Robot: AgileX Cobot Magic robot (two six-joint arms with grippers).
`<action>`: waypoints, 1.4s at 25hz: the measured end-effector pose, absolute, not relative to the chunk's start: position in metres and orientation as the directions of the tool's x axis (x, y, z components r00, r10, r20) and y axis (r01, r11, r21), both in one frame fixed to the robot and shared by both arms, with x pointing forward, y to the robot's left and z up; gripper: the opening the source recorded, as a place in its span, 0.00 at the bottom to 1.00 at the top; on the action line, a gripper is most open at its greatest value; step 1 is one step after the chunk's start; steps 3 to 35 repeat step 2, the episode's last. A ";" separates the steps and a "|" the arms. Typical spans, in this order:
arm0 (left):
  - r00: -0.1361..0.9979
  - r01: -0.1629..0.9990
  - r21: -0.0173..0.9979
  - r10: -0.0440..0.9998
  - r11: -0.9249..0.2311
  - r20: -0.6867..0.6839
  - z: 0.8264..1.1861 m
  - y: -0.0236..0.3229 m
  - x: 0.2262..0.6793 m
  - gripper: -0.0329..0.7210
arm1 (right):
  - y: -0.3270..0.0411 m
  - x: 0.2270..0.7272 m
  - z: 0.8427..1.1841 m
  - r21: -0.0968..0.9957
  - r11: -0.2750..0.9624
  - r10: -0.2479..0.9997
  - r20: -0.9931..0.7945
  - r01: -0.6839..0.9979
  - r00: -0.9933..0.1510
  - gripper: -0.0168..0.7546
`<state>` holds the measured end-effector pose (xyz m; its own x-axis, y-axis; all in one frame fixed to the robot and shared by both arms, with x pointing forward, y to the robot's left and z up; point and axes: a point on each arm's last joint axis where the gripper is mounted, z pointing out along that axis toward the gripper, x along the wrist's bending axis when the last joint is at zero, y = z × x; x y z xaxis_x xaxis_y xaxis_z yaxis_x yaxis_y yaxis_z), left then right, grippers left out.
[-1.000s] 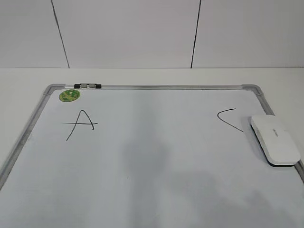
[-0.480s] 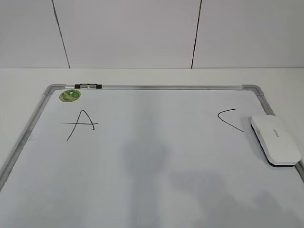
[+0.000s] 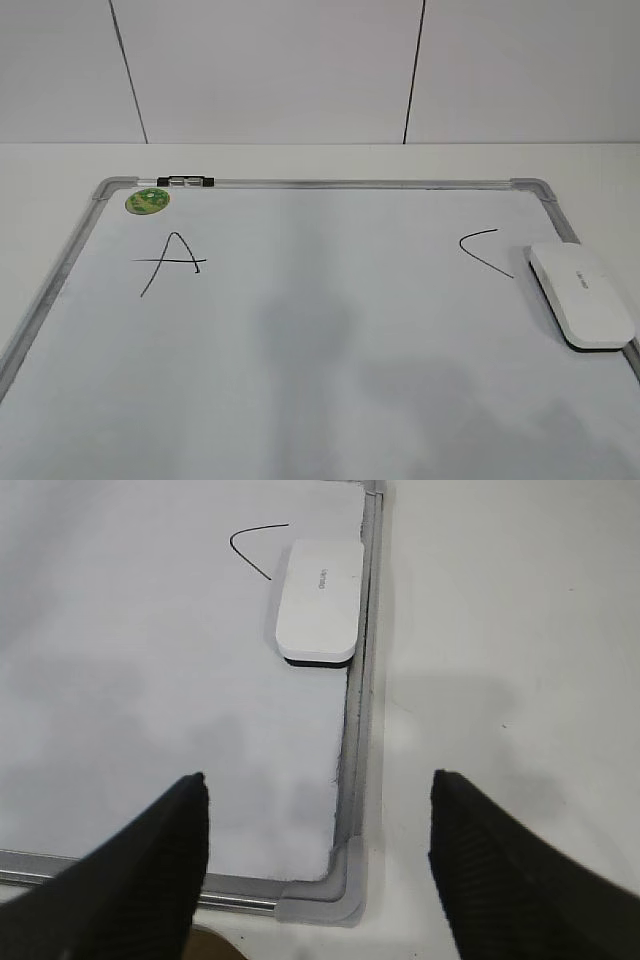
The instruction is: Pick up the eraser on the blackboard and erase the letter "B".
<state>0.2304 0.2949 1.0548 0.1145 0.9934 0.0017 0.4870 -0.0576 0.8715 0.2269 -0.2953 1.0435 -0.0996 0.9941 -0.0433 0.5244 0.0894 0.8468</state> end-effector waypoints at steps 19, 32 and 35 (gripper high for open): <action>0.111 0.487 0.872 0.994 -0.055 0.001 1.055 0.295 0.230 0.36 | -0.295 0.227 1.044 0.848 0.089 0.994 -0.043 0.523 -0.099 0.71; 0.111 0.487 0.872 0.994 -0.055 0.001 1.055 0.295 0.230 0.36 | -0.295 0.227 1.044 0.848 0.089 0.994 -0.043 0.523 -0.099 0.71; 0.111 0.487 0.872 0.994 -0.055 0.001 1.055 0.295 0.230 0.36 | -0.295 0.227 1.044 0.848 0.089 0.994 -0.043 0.523 -0.099 0.71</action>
